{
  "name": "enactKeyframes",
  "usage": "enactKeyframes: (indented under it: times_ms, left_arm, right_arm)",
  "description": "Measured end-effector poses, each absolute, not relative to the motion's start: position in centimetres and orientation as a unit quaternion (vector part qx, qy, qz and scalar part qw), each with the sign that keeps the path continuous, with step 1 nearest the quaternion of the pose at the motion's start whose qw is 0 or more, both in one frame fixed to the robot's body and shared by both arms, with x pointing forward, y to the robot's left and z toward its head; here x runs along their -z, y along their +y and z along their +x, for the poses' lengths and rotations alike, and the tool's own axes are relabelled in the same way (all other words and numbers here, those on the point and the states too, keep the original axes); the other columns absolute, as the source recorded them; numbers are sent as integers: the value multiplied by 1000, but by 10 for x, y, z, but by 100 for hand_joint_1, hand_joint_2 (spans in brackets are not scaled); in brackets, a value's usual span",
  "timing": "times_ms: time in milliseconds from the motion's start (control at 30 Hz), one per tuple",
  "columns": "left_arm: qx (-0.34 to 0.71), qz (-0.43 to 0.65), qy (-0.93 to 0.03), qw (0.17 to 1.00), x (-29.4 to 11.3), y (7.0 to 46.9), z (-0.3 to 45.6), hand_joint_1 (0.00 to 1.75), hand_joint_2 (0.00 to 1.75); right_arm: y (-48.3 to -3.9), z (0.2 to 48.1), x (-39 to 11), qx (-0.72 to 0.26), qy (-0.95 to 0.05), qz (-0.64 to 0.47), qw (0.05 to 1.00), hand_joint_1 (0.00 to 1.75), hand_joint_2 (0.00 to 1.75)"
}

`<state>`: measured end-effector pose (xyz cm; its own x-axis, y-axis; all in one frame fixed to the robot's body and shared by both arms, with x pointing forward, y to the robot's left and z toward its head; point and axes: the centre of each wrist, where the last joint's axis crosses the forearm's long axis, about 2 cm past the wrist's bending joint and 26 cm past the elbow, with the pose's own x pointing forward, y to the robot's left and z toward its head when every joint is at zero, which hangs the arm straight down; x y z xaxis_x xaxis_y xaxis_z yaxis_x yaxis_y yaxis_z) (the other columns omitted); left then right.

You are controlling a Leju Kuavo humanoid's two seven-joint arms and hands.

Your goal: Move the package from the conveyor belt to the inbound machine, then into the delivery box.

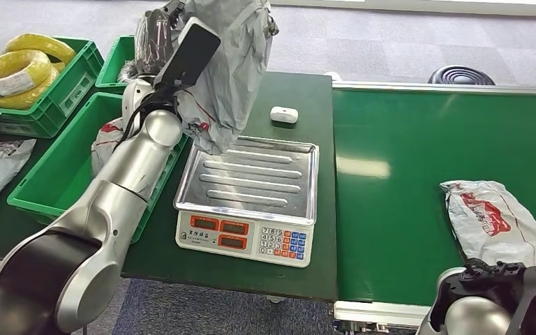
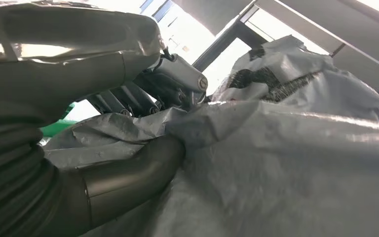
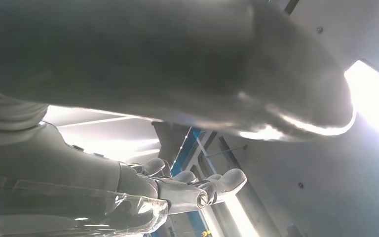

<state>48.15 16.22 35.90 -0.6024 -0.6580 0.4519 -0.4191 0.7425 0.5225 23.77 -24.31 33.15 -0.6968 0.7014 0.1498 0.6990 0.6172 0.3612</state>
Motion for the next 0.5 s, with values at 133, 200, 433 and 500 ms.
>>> enactKeyframes:
  times_ms: [133, 200, 433, 500]
  left_arm:
    - [103, 304, -894, 312, -370, 179, 483, 162, 175]
    - [59, 314, -897, 306, -379, 194, 484, 163, 175]
    - [14, 455, -853, 256, -401, 258, 484, 164, 175]
    - [-4, 485, -837, 253, -401, 280, 483, 162, 175]
  right_arm:
    - [-242, 239, -330, -201, 901, 385, -3, 0, 0]
    - [-242, 240, -329, -202, 901, 383, -6, 0, 0]
    - [-241, 243, -325, -202, 903, 378, -16, 0, 0]
    - [-240, 244, -324, -201, 904, 378, -18, 0, 0]
